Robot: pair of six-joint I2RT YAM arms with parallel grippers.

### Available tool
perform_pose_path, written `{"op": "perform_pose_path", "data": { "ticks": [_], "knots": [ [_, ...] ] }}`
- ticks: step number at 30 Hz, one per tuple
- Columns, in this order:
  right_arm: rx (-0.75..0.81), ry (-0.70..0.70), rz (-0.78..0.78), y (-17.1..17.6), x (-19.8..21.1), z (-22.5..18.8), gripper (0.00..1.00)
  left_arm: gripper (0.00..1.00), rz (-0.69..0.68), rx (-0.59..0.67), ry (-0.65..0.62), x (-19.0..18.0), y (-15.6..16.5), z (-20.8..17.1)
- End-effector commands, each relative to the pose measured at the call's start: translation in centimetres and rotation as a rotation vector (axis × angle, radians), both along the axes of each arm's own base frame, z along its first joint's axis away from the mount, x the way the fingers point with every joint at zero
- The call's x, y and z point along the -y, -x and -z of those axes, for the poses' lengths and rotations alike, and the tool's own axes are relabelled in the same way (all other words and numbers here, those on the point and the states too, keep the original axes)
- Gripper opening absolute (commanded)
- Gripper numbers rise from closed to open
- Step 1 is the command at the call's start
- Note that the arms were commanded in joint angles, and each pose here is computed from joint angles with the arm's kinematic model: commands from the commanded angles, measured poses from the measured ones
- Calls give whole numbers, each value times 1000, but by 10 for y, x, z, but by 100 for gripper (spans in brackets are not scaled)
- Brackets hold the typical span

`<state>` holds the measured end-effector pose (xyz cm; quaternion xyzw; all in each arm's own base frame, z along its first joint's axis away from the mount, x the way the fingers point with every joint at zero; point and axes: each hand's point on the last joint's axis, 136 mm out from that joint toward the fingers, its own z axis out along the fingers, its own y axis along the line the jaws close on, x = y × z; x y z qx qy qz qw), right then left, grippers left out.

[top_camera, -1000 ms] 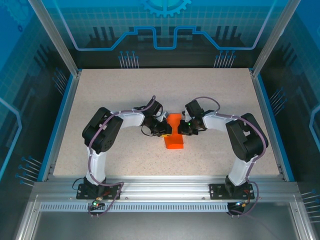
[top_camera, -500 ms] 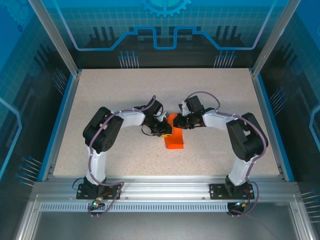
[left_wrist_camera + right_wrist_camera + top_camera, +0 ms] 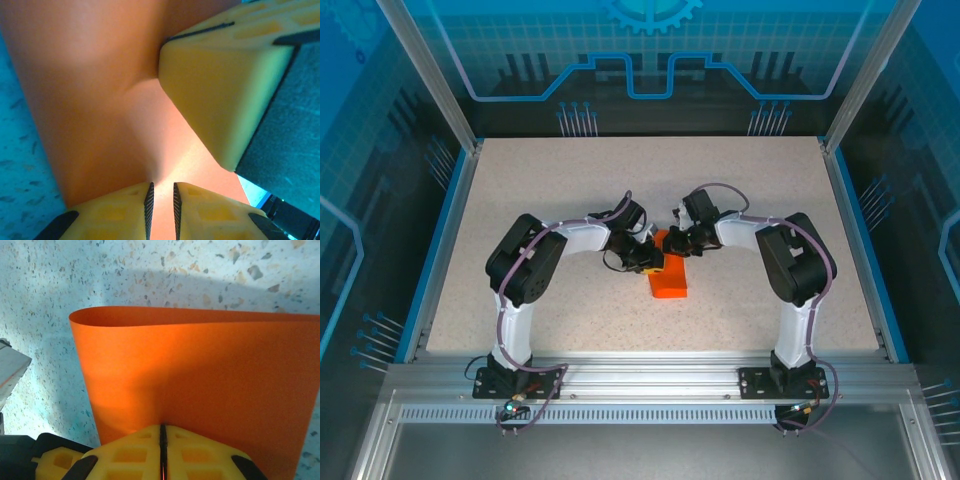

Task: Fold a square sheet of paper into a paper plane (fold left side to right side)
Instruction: Hold the square sheet of paper at the center of the table, then first fold the square sheet of paper in half at the center of the table.

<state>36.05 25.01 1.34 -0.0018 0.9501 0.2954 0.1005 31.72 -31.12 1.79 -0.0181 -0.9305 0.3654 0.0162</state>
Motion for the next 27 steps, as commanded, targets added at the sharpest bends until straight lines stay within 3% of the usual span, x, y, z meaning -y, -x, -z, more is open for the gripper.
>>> {"op": "perform_pose_path", "data": {
  "ticks": [1, 27],
  "knots": [
    [-108, 95, 40, 14, 18, 26, 10, 22, 27, -79, -71, -12, 28, 9],
    [-136, 128, 58, 16, 23, 36, 9, 22, 184, -164, -77, -24, 105, 5]
  ]
}}
